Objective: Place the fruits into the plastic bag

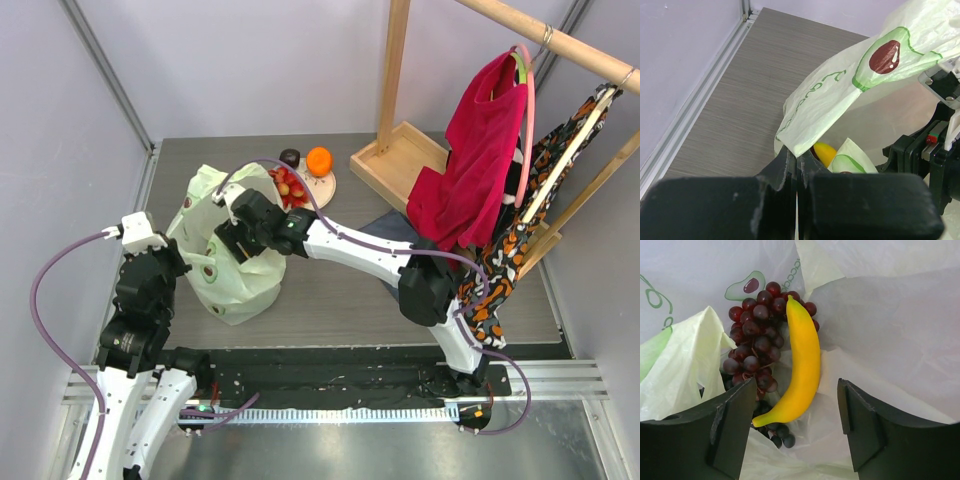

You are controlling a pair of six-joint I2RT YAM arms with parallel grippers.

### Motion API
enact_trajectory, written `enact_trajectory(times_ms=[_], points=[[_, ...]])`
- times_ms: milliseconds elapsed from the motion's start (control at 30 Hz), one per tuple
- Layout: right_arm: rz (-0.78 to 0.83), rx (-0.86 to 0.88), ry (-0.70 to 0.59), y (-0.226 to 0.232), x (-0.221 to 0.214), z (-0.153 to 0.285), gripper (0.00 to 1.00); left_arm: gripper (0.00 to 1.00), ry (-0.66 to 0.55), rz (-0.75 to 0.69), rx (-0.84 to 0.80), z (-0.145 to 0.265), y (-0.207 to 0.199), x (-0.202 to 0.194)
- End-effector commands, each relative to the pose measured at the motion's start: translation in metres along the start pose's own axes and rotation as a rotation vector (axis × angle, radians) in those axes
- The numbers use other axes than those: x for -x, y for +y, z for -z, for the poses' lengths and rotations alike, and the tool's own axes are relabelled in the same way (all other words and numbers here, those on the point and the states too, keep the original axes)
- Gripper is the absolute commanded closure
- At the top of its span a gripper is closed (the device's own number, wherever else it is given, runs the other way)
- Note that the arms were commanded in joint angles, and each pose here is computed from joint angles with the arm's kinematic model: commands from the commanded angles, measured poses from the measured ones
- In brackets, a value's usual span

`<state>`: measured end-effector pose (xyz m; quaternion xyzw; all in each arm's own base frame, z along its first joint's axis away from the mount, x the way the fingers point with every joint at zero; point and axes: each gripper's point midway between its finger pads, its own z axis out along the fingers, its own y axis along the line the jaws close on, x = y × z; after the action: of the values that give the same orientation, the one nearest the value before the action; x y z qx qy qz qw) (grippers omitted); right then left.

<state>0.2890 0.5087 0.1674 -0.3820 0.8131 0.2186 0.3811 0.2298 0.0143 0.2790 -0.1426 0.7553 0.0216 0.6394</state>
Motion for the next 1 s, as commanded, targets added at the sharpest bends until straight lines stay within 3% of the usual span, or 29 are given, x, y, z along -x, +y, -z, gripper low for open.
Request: enact_trajectory(times_ms=[0, 233, 367, 500, 533, 567, 633, 667, 800, 967], points=[[0.0, 0.042, -0.137, 0.009, 0.049, 0.031, 0.27, 1.0, -0.048, 0.03, -0.016, -0.001, -0.004, 0.013], [-0.022, 0.059, -0.188, 0.008, 0.062, 0.044, 0.29, 1.0, -0.048, 0.031, -0.018, -0.001, -0.004, 0.013], [-0.068, 0.104, -0.304, 0.007, 0.086, 0.075, 0.29, 1.0, -0.04, 0.026, 0.003, -0.002, -0.001, 0.011], [-0.118, 0.221, -0.573, 0.015, 0.133, 0.138, 0.29, 1.0, -0.049, 0.028, 0.059, -0.001, 0.009, 0.012], [-0.123, 0.228, -0.574, 0.013, 0.121, 0.136, 0.29, 1.0, -0.055, 0.031, 0.064, 0.0, 0.01, 0.014], [-0.129, 0.247, -0.695, 0.012, 0.144, 0.171, 0.28, 1.0, -0.059, 0.033, 0.071, 0.001, 0.012, 0.014], [-0.146, 0.244, -0.734, 0.004, 0.134, 0.18, 0.29, 1.0, -0.064, 0.034, 0.086, 0.002, 0.015, 0.014], [-0.154, 0.248, -0.819, -0.001, 0.147, 0.204, 0.28, 1.0, -0.07, 0.036, 0.092, 0.003, 0.017, 0.016], [-0.24, 0.215, -0.802, -0.042, 0.136, 0.201, 0.28, 1.0, -0.107, 0.048, 0.137, 0.009, 0.027, 0.021], [-0.424, 0.107, -0.652, -0.127, 0.102, 0.159, 0.29, 1.0, -0.162, 0.074, 0.147, 0.016, 0.034, 0.026]])
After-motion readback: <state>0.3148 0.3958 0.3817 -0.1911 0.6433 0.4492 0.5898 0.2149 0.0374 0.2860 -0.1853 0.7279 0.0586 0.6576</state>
